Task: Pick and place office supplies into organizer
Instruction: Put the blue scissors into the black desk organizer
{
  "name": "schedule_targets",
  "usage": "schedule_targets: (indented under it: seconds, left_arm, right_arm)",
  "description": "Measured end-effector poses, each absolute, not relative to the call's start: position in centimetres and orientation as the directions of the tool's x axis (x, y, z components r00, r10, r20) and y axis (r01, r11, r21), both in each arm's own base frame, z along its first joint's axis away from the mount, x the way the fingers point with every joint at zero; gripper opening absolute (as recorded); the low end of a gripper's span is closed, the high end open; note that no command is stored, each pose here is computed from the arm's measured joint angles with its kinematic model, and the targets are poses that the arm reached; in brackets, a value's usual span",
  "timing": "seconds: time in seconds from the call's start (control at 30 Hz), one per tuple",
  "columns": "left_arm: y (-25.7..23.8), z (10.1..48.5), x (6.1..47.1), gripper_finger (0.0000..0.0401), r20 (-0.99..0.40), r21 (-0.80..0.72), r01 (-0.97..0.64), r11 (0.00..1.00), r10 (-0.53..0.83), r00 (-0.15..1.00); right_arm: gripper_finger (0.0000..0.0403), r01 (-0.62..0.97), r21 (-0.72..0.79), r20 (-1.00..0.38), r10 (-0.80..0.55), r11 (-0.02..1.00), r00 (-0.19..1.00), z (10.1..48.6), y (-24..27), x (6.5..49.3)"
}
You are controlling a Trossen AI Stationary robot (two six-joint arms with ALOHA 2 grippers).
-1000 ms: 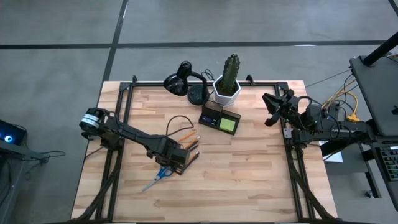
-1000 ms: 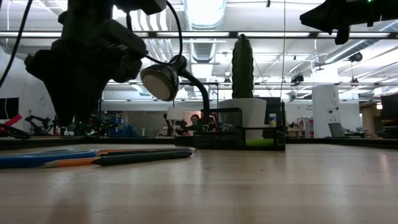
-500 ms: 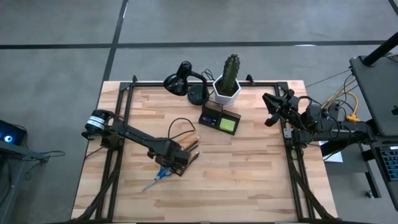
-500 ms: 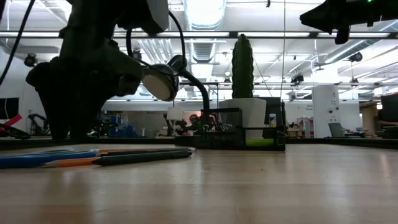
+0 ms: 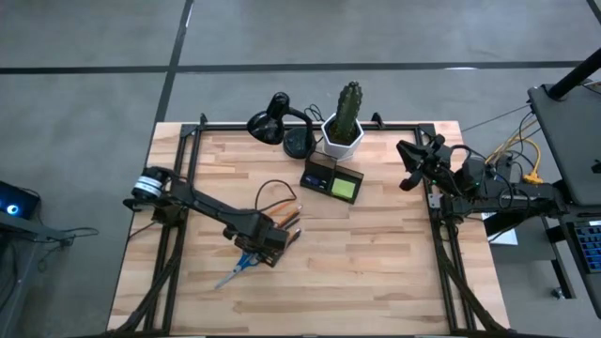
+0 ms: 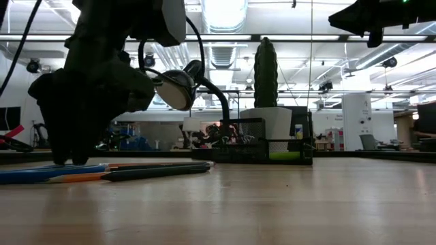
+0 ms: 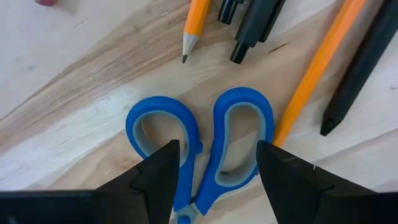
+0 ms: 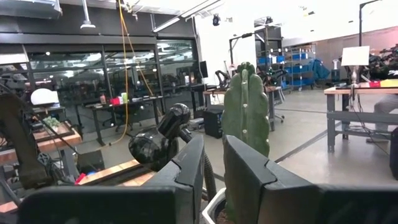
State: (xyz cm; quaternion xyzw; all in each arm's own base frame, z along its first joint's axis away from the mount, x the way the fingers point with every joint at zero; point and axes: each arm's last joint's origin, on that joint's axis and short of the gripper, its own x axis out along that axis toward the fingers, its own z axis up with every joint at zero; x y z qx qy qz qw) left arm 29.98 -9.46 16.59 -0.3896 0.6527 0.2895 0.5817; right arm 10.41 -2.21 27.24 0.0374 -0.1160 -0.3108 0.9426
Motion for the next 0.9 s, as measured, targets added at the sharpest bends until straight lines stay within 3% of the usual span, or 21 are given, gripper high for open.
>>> schedule_targets:
  seconds: [0.9]
  left_arm:
    - [-9.6,15.2,30.4,0.0194,-0.988,-0.061,-0.791,0.609,-0.151,-0.041]
  right_arm:
    - [0.0053,0.578,0.142,0.196,-0.595,0.804,0.780,27.2,-2.2,10.4]
